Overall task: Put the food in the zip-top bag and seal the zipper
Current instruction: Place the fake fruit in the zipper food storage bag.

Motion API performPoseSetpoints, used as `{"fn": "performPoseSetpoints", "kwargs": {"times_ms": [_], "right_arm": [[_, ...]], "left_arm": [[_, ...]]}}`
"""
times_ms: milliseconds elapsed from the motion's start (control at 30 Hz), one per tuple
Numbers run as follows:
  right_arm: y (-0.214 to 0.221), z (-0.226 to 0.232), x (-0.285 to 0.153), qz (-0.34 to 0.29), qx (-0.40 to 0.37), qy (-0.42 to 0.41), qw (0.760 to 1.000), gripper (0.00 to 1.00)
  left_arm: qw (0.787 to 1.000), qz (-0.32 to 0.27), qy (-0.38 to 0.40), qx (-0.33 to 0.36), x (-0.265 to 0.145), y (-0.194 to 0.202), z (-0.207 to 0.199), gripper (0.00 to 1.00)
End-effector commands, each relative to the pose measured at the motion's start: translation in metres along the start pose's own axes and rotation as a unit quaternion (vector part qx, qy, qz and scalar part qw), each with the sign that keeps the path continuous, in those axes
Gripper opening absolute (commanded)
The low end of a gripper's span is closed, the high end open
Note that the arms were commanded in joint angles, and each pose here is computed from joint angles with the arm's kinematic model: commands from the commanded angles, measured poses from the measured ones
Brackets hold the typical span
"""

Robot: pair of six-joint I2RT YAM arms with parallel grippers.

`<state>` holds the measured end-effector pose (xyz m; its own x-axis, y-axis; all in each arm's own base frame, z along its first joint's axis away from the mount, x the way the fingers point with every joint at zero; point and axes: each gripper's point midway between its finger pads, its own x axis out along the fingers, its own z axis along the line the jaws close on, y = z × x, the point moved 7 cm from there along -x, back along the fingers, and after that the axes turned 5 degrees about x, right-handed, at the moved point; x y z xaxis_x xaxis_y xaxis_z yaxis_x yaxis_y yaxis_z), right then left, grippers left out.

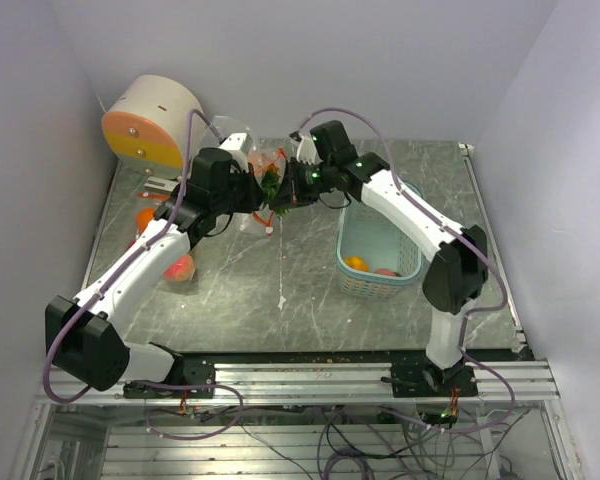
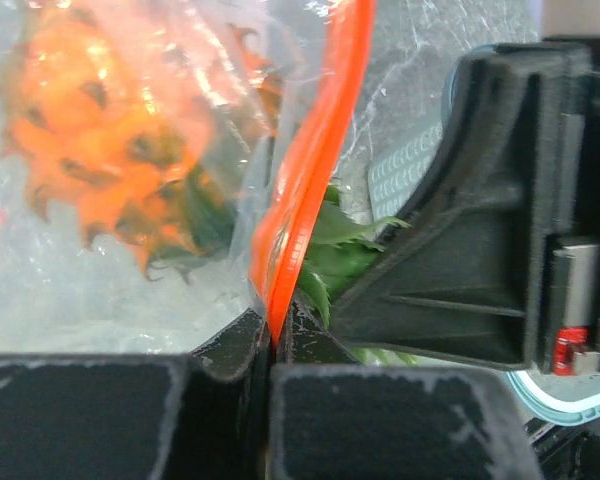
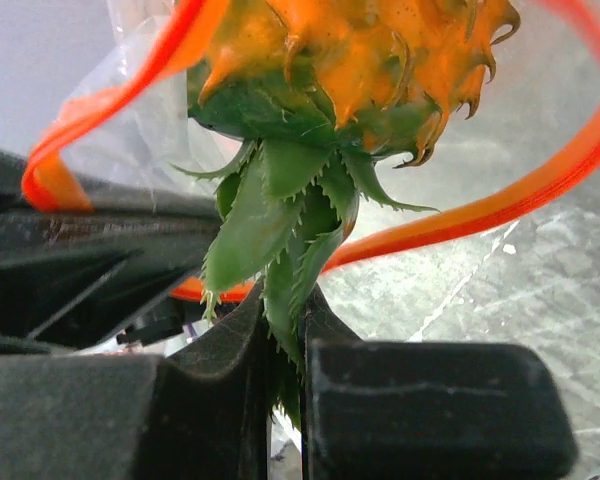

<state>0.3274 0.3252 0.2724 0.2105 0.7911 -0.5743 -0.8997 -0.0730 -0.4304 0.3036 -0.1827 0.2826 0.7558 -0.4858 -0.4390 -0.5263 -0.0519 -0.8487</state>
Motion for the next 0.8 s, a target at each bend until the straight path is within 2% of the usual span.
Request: {"fn": "performPoseSetpoints", "kwargs": {"times_ms": [0, 267, 400, 433, 533, 633, 767], "right_arm": [[-0.023, 0.036, -0.040, -0.112, -0.002, -0.102, 0.988, 0.00], [-0.028, 0.011, -0.054, -0.113, 0.048, -0.101, 0.987, 0.00], [-0.033, 0.006, -0.043, -0.120, 0.052, -0.049, 0.990, 0.01], [-0.033, 0.005, -0.042, -0.123, 0.048, -0.030, 0.991, 0.03], [-0.035, 0.011, -0.041, -0.131, 0.020, 0.017, 0.991, 0.19], [-0.033, 0.028, -0.040, -0.131, -0.028, 0.046, 0.990, 0.62], [-0.030, 0.032, -0.051, -0.130, -0.054, 0.068, 0.988, 0.99]], "left_arm": [[0.999, -0.004, 0.041, -0.010, -0.005, 0.001, -0.011, 0.07], [0.999, 0.011, 0.032, -0.005, -0.001, 0.008, -0.007, 0.07], [0.998, 0.002, 0.058, -0.029, 0.003, 0.002, -0.015, 0.07], [0.997, 0.002, 0.064, -0.032, 0.004, 0.001, -0.017, 0.07], [0.996, -0.006, 0.075, -0.042, 0.005, -0.009, -0.022, 0.07], [0.996, -0.014, 0.074, -0.047, 0.008, -0.018, -0.024, 0.07], [0.997, -0.013, 0.051, -0.055, 0.012, -0.024, -0.021, 0.07]]}}
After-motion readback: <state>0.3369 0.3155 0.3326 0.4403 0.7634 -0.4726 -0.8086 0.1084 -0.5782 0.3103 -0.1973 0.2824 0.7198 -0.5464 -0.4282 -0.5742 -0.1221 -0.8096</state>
